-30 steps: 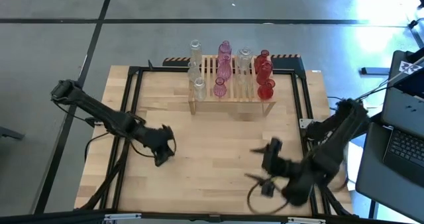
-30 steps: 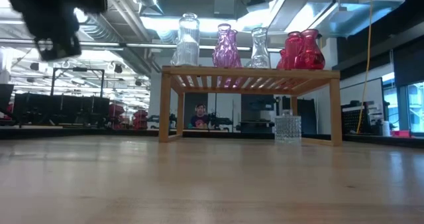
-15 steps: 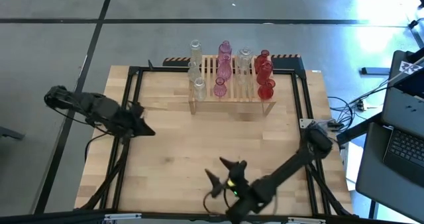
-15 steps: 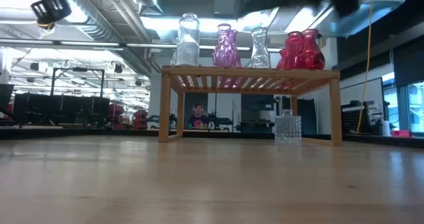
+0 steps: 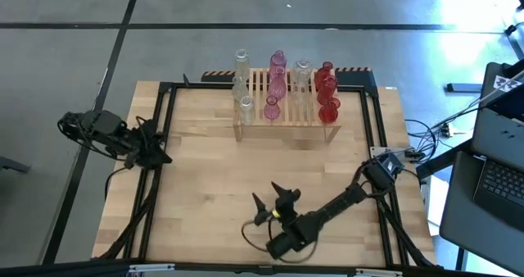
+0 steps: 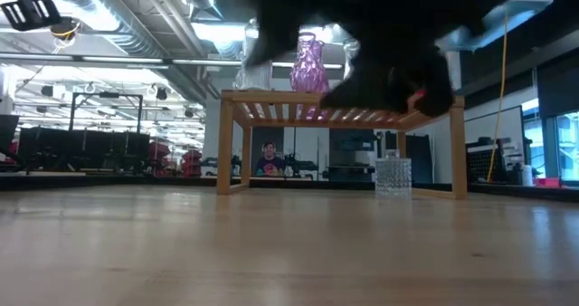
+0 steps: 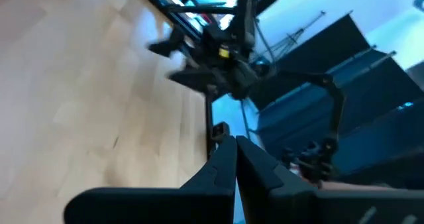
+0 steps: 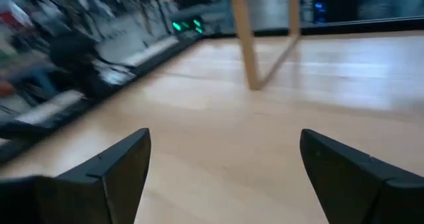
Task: Sort vases onto shelf
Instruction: Put the transparent vase on the shelf aligned with the other transparent vase
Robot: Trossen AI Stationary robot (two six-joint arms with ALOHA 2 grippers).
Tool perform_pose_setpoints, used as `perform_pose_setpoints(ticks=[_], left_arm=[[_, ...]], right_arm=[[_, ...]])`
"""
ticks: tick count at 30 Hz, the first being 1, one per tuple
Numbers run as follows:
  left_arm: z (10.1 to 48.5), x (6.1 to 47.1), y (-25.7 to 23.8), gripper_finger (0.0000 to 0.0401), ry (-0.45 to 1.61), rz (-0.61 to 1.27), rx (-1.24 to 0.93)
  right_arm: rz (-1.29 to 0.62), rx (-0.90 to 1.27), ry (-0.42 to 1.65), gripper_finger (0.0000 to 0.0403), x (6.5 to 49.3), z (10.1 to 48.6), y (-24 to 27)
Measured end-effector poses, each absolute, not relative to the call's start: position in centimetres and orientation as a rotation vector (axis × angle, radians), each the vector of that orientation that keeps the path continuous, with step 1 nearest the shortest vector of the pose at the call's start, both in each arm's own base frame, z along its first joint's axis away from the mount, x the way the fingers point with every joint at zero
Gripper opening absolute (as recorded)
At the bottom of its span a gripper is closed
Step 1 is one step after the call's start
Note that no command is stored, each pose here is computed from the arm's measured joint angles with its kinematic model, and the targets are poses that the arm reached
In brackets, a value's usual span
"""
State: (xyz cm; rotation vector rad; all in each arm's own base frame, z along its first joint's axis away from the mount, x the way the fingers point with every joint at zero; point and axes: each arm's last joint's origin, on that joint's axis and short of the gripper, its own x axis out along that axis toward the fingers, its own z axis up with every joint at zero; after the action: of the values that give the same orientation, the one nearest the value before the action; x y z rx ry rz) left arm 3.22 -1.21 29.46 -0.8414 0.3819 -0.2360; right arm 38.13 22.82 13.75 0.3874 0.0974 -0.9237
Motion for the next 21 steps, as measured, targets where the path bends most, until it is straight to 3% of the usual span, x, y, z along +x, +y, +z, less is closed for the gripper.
perform_pose_setpoints(ticks=[6, 12, 21], left_arm=[[28.9, 2.6, -1.1, 0.0000, 0.443, -0.252, -0.866], [28.8, 2.6, -1.1, 0.0000, 0.451, -0.244, -0.857], [28.8, 2.6, -1.0, 0.0000, 0.427, -0.219, -0.815]], right_arm=[[-1.012, 0.332, 0.214, 0.0335, 38.9, 13.5, 19.4], [-1.038, 0.292, 0.353, 0.0335, 37.5, 16.3, 18.3], [-0.941, 0.272, 0.454, 0.0335, 31.2, 25.1, 19.5]])
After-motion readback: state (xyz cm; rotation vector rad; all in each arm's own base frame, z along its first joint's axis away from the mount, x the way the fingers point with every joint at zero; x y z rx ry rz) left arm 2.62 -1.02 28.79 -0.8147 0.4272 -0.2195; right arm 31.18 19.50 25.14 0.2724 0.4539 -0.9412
